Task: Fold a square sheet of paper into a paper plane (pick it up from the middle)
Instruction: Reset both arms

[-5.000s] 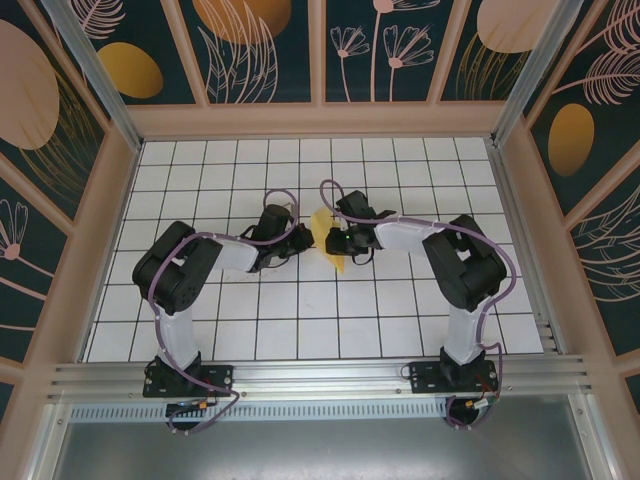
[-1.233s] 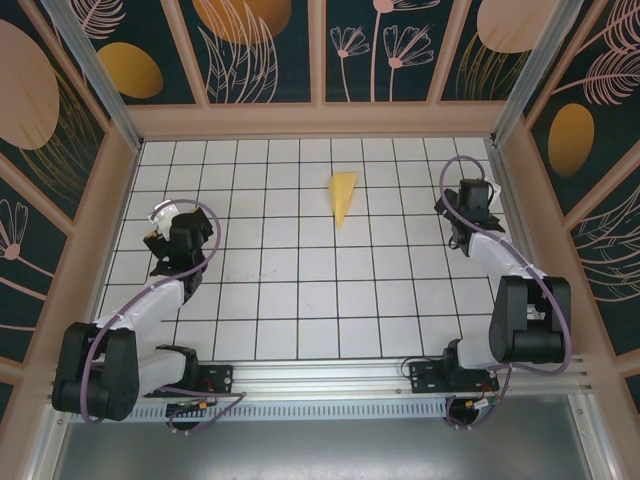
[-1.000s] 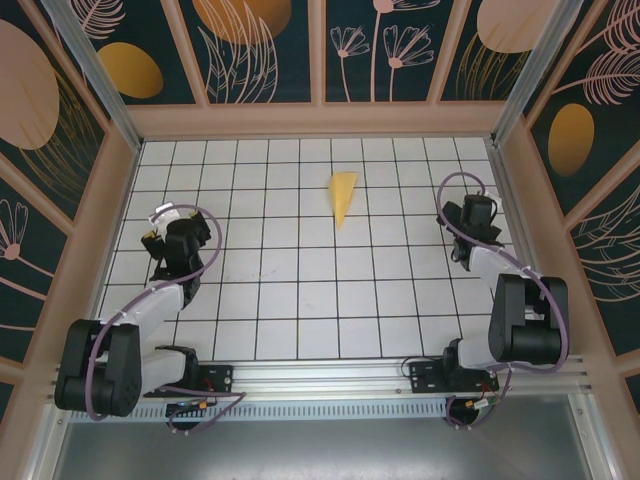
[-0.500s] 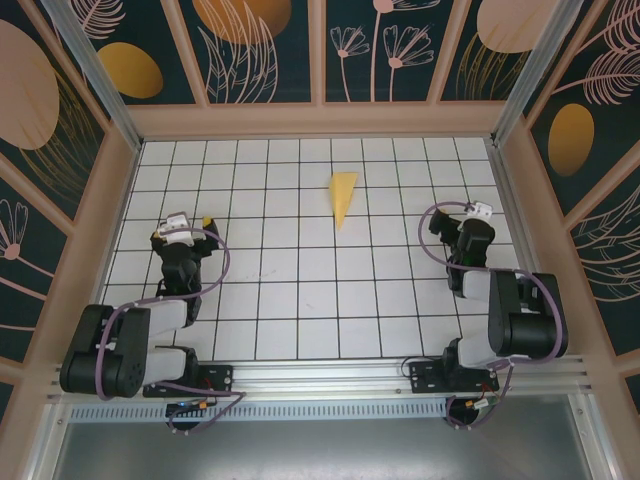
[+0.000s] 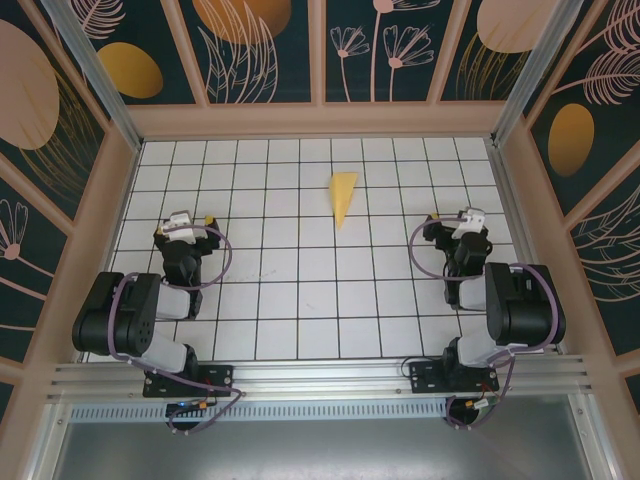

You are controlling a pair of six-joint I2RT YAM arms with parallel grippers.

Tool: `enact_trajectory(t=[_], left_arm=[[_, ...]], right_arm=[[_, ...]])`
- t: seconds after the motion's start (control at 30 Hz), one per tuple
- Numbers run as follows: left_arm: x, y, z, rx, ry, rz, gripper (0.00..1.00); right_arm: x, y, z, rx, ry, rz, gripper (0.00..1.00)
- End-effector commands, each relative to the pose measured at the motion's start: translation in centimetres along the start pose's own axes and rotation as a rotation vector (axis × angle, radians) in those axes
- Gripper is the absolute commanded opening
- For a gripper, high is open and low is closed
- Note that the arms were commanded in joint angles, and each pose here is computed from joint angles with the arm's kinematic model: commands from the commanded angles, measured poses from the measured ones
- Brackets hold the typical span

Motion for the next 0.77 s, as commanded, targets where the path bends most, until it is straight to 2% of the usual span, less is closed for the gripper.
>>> enact_trajectory(t=[0.0,0.73], left_arm=[[-0.34,1.74,0.27,0.03,0.007,-0.076,0.98],[-0.31,1.74,0.46,0.031,0.021,-0.078,0.98]], right_arm=[[0.27,1.25,0.83,0.021,0.046,-0.076,0.99],[0.18,1.25,0.94,0.026,0.048,-0.074,0.99]])
Point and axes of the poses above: each hand's point on the last joint's axis, 136 mm out from that joint toward the fingers, its own x axis back along the fingers, its own z axis along the line the jaws close on, y = z × x, the point moved 4 cm from there along x, back along the fingers
